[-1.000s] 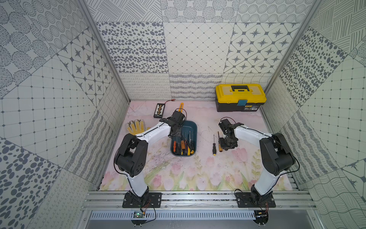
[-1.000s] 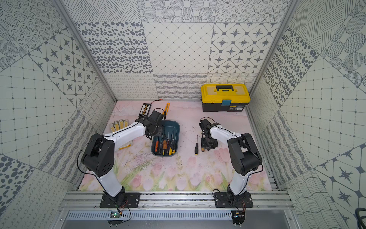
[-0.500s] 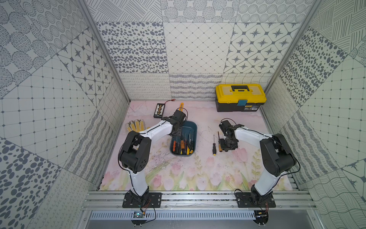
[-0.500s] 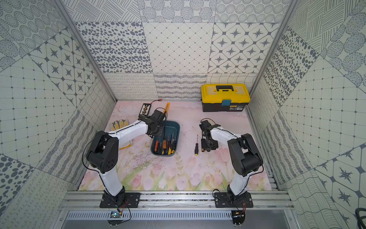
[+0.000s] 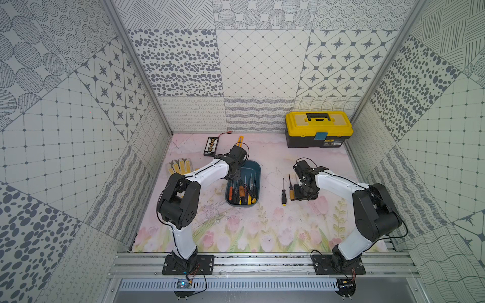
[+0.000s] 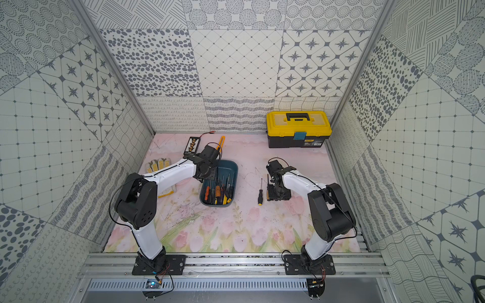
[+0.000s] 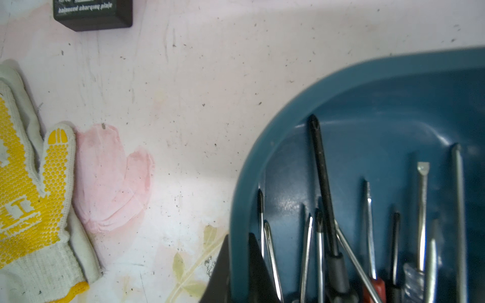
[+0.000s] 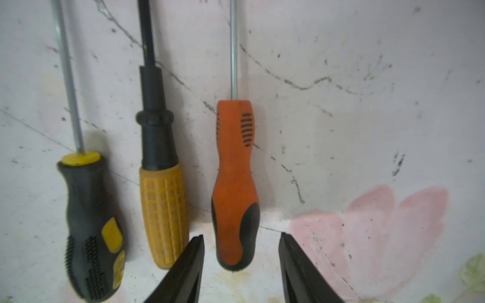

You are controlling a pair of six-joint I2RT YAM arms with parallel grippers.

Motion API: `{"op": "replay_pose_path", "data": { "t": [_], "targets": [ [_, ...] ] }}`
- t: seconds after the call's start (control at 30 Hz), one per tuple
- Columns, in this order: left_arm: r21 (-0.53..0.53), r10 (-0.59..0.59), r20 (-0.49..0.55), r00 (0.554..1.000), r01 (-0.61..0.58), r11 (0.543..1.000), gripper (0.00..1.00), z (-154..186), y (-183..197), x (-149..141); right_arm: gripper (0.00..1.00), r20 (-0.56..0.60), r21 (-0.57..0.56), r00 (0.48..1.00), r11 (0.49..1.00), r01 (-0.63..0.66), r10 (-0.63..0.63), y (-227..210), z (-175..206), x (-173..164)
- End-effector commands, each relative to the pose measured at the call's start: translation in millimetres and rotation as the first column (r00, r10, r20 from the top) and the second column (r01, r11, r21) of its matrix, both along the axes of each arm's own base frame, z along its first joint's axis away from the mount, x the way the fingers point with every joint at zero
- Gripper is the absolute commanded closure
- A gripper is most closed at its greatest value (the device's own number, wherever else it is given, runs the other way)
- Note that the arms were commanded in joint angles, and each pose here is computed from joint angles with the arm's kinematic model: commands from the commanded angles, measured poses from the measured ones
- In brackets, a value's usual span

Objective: Take out the screwdriver from the storage box
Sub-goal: Place the screwdriver at the center of the board, then pick up the screwdriver from the storage box.

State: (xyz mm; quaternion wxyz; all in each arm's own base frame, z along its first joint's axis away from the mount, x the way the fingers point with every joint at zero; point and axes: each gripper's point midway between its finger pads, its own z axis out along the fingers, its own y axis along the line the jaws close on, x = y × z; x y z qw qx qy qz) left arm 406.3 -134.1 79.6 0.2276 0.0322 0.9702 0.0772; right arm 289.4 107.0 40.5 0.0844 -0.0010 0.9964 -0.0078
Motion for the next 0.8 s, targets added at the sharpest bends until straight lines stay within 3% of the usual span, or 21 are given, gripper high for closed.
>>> {"op": "replay_pose_path", "data": {
  "t": [0.0,0.23,0.43,0.57,0.77],
  "targets": [
    [0.041,0.034,0.059,0.998,-0.037,0.998,1.00,11,8,8,0.48,0.104,0.071,0.995,0.997,-0.004,-0.004,13,34,16],
    [0.010,0.040,0.091,0.995,-0.042,0.999,1.00,22,6,8,0.47,0.255,0.233,0.956,0.951,-0.203,0.142,73,99,27],
    [-0.009,0.036,0.096,0.995,-0.035,0.999,1.00,25,3,8,0.42,0.407,0.290,0.852,0.838,-0.462,0.329,152,148,18],
    [-0.007,0.038,0.081,0.996,-0.038,0.999,1.00,20,2,8,0.42,0.406,0.308,0.817,0.780,-0.545,0.410,190,143,8],
    [-0.022,0.038,0.073,0.997,-0.036,0.999,1.00,18,0,7,0.44,0.357,0.288,0.791,0.747,-0.599,0.497,228,111,4]
  ]
}}
